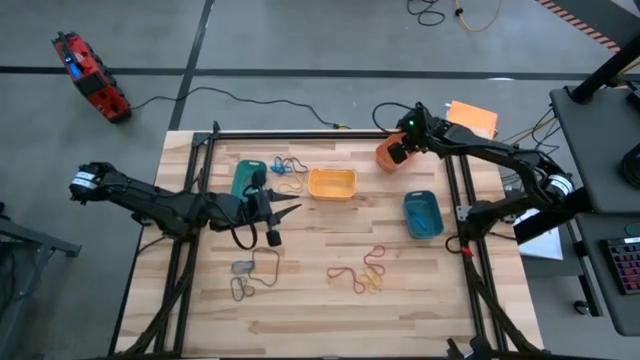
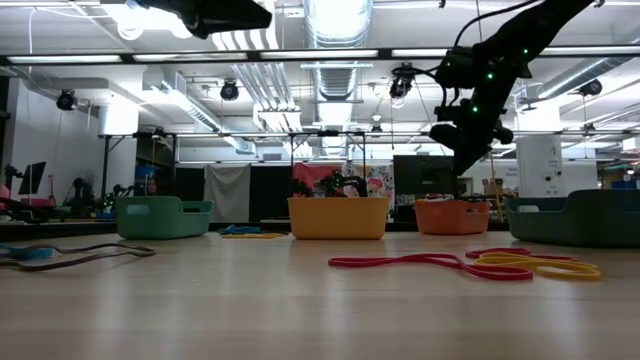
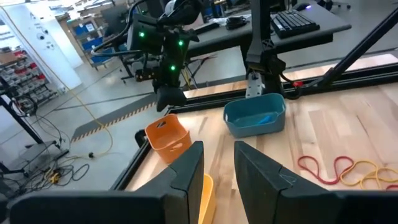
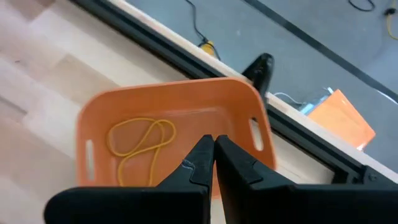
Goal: Sort rubber bands into baskets
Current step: Put the black rubberband into the yellow bin
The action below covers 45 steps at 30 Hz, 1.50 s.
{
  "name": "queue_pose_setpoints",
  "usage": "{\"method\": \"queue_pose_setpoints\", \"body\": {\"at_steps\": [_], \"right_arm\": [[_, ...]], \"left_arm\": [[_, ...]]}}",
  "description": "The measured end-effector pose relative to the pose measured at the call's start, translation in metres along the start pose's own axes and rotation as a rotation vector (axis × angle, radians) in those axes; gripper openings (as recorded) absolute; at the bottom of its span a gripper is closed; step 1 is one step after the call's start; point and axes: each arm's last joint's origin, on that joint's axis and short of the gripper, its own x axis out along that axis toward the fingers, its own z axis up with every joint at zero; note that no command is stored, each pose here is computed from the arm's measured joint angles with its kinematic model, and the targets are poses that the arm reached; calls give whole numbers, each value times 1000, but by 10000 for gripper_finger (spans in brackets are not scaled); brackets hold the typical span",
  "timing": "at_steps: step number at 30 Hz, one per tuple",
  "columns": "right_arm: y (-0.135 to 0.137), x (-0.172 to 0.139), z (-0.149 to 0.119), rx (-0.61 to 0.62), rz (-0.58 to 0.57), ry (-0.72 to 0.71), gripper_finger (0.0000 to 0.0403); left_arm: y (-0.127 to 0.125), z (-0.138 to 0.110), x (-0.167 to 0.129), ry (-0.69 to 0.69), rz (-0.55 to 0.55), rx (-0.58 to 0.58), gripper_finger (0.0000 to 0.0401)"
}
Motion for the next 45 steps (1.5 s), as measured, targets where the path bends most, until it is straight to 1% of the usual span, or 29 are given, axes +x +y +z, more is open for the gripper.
{"method": "queue_pose_setpoints", "body": {"at_steps": [4,6,11,14,17,19,22,25,30,33,38,42,45], "right_arm": [[0,-3,2,-4,17,-29,9],[1,-5,3,-6,64,-40,9],[8,-9,5,5,323,-49,9],[14,-11,4,23,454,-31,9],[26,-15,3,-10,579,-24,9],[35,-18,2,-39,640,-21,9],[48,-23,-1,-87,689,-15,9],[60,-27,-4,-125,749,-3,9],[70,-33,-9,-159,841,39,9],[75,-35,-12,-160,855,63,9],[85,-39,-15,-191,881,73,9],[89,-41,-16,-238,889,57,9],[89,-42,-15,-279,884,30,9]], "left_arm": [[-1,-4,0,33,-7,16,74],[-1,-5,0,49,-10,20,74],[1,-10,1,95,-8,27,74],[5,-15,3,127,-11,36,74],[13,-19,8,149,-33,30,74],[21,-22,12,167,-59,26,74],[35,-29,17,202,-100,26,74],[53,-39,21,258,-117,7,74],[77,-52,24,326,-166,-50,74],[82,-54,24,327,-207,-78,74],[82,-48,21,413,-227,-116,74],[84,-42,14,541,-234,-193,74],[84,-39,6,662,-230,-260,74]]}}
